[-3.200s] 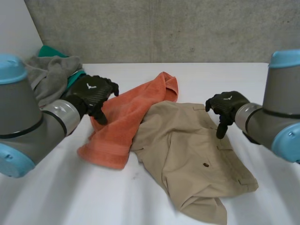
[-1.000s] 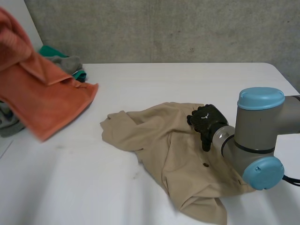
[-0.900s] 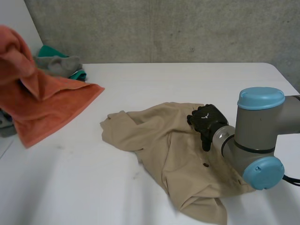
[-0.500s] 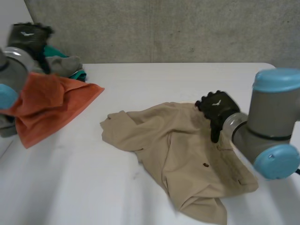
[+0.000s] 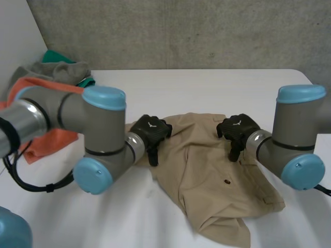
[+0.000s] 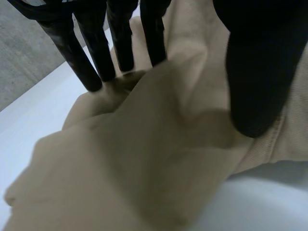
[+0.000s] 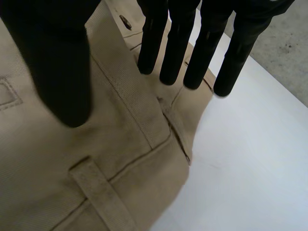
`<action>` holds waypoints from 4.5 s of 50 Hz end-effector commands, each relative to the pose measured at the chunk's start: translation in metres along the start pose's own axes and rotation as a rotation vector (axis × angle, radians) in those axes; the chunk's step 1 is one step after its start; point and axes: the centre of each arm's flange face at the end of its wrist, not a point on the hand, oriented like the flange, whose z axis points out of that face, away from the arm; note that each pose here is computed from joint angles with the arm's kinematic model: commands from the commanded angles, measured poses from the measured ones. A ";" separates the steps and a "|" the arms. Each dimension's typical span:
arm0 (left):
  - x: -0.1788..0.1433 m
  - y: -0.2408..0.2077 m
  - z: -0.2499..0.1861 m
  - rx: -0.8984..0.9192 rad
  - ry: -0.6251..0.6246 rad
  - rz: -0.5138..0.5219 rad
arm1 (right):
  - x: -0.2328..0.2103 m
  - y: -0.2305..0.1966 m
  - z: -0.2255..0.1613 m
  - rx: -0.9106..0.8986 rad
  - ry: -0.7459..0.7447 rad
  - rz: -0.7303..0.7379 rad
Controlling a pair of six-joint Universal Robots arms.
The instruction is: Fold the laundry.
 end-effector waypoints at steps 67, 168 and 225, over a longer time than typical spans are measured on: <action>-0.092 -0.024 -0.130 0.001 -0.285 -0.294 | -0.045 -0.033 -0.132 -0.173 -0.024 0.110; -0.197 -0.096 -0.054 0.324 -0.572 -0.288 | 0.018 -0.126 -0.041 0.307 0.245 0.163; -0.050 0.088 -0.107 -0.249 -0.276 0.139 | -0.058 0.010 -0.068 0.084 -0.041 -0.034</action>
